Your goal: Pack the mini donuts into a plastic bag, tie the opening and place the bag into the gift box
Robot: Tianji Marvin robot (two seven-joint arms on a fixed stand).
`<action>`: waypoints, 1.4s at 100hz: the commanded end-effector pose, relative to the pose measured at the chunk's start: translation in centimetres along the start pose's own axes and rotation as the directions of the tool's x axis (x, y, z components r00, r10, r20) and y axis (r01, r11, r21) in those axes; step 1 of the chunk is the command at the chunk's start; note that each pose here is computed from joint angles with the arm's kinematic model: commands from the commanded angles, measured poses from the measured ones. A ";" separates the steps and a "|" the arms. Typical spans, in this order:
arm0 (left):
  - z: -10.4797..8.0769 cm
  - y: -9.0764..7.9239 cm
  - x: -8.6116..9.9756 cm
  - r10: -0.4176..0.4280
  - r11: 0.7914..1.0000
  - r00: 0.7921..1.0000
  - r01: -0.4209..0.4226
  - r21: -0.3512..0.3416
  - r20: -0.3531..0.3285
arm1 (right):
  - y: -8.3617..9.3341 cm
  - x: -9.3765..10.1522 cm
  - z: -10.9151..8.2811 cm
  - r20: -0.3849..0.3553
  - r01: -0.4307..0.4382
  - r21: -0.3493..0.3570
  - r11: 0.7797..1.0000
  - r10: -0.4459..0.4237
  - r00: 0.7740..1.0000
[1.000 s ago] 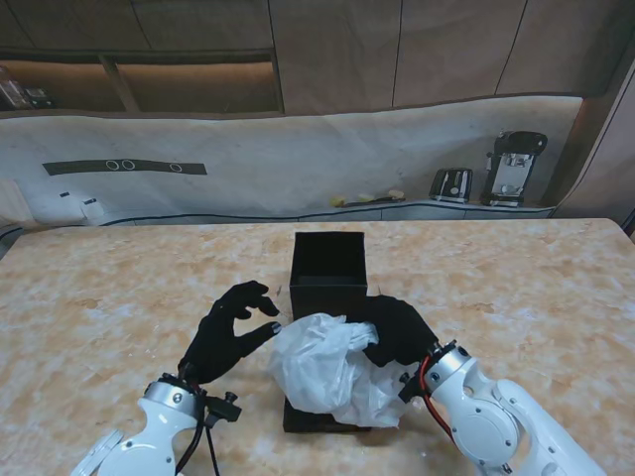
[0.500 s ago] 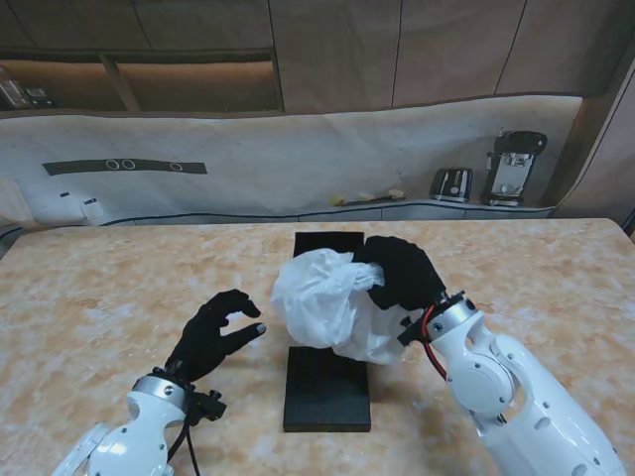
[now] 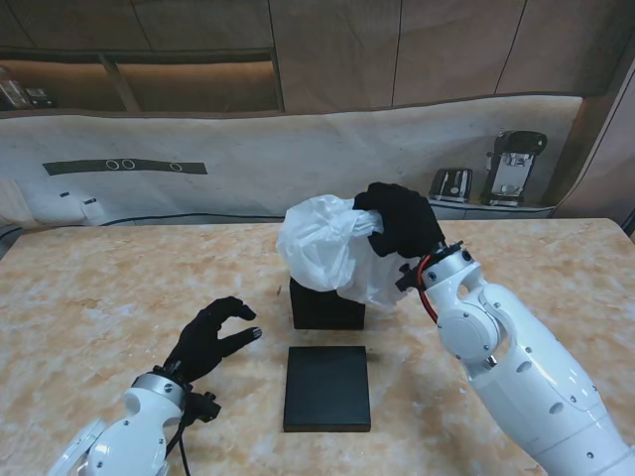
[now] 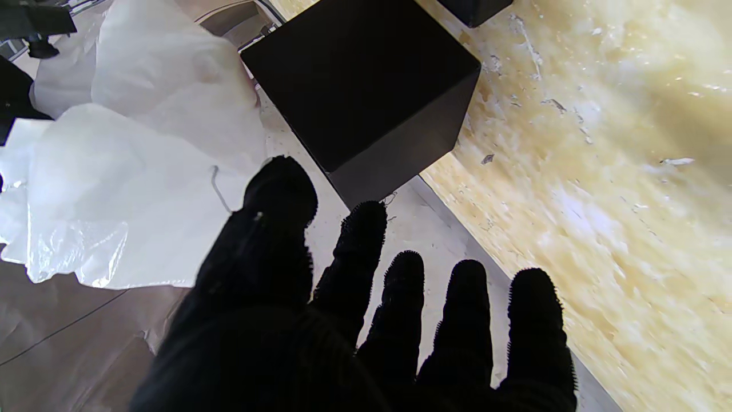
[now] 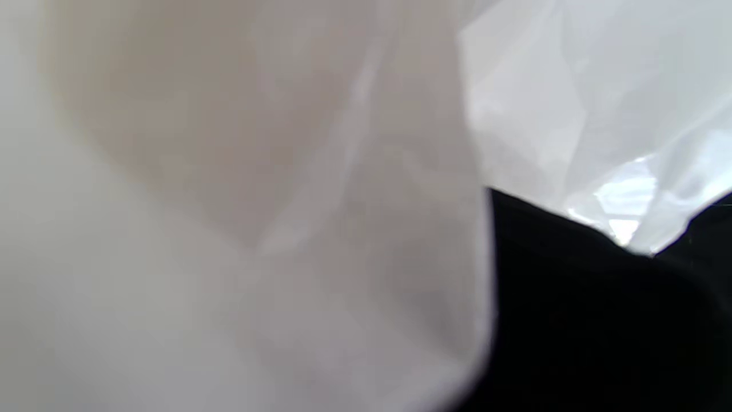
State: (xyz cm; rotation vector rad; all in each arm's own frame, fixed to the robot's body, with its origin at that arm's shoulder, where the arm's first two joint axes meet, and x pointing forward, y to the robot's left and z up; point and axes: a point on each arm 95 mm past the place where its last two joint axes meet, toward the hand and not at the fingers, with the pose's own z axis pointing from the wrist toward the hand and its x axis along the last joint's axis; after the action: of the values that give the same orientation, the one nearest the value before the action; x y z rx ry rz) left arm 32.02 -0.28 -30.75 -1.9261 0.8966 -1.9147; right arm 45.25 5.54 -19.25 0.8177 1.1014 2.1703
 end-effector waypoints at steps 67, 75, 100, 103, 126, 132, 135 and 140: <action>0.9 -0.7 -1.0 0.028 0.999 0.998 -0.026 -0.034 0.065 | -5.1 -1.6 7.1 0.024 0.006 -0.068 0.998 -0.004 1.000; 1.0 -0.8 -1.1 0.030 0.999 0.997 -0.028 -0.033 0.070 | -6.0 -1.4 7.4 0.046 -0.026 -0.076 0.997 0.030 0.999; 1.1 -0.9 -1.2 0.026 0.999 0.996 -0.024 -0.034 0.079 | -8.1 -1.6 6.3 0.044 -0.022 -0.025 0.999 0.024 0.999; 1.1 -0.9 -1.2 0.024 0.999 0.996 -0.021 -0.034 0.081 | -8.3 -1.7 6.0 0.038 -0.014 -0.012 1.000 0.015 0.999; 1.1 -0.8 -1.1 0.012 0.999 0.996 -0.009 -0.036 0.088 | -8.9 -3.2 5.0 0.015 0.051 0.058 0.997 -0.052 0.999; 1.1 -0.8 -1.0 0.011 0.999 0.996 -0.008 -0.035 0.090 | -8.6 -3.6 4.8 -0.006 0.084 0.077 0.993 -0.084 0.996; 1.1 -0.8 -1.0 0.009 0.999 0.996 -0.006 -0.035 0.092 | -8.5 -3.8 4.8 -0.020 0.102 0.086 0.991 -0.100 0.995; 1.1 -0.8 -1.0 0.003 0.999 0.995 0.001 -0.036 0.097 | -8.2 -4.1 4.7 -0.041 0.128 0.101 0.987 -0.125 0.991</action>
State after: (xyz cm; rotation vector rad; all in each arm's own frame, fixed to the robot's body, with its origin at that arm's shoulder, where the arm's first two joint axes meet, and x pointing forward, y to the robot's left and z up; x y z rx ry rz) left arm 33.51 0.98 -31.26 -1.9988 0.9034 -1.7969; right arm 52.86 9.96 -24.91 0.7414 1.2177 2.0599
